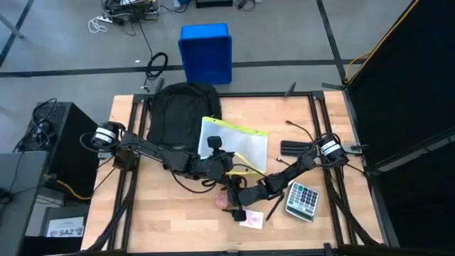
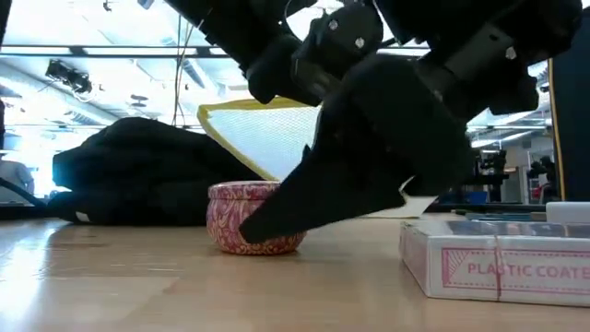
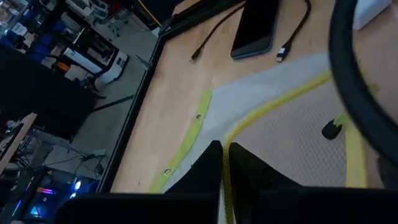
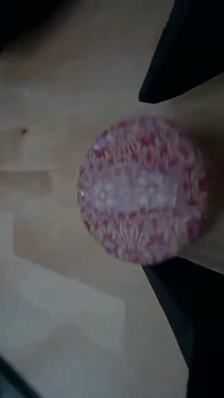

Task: Unpack backpack
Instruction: Put the red urn into the zip lock bag

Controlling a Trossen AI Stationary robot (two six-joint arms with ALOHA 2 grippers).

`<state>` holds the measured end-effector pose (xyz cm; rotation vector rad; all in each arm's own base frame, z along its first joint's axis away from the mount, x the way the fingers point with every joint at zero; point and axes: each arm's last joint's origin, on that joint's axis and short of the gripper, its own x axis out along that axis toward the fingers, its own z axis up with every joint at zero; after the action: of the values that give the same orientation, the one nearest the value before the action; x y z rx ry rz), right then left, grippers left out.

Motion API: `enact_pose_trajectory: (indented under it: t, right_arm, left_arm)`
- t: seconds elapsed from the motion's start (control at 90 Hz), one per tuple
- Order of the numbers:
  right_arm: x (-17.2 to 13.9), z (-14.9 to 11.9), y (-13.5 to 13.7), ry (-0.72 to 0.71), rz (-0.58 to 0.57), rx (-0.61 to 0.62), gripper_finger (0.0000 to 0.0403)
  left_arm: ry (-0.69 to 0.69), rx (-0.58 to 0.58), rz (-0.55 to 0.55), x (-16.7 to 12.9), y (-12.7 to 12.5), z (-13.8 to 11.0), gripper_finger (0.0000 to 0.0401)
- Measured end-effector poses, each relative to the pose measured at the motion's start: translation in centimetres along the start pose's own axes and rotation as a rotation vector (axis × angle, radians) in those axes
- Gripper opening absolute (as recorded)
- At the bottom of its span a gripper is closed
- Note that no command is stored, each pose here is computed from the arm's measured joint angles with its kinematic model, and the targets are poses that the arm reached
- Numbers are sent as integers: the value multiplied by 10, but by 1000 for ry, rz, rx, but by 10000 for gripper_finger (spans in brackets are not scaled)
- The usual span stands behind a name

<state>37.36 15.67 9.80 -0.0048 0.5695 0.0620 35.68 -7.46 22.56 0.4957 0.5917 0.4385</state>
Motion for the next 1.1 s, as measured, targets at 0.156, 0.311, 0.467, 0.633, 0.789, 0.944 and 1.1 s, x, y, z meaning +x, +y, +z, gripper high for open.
enact_pose_trajectory:
  t: [0.156,0.311,0.467,0.633,0.789,0.944,1.1]
  right_arm:
    - [1,0,-2,-2,-5,3,322]
    - [1,0,-3,0,-6,1,258]
    - [1,1,-3,0,-7,-6,258]
    - [-3,1,2,7,-6,-16,258]
    - [-23,11,11,25,-51,-39,258]
    - [-50,21,19,53,-169,-48,258]
    - [-68,30,14,37,-313,-1,258]
  left_arm:
    - [1,1,0,0,0,0,0]
    - [2,1,0,0,0,0,0]
    - [2,1,0,0,0,0,0]
    - [2,1,0,0,0,0,0]
    - [8,6,-2,0,0,-1,0]
    - [11,7,-3,0,0,-1,0]
    - [-9,-16,-43,0,-1,1,0]
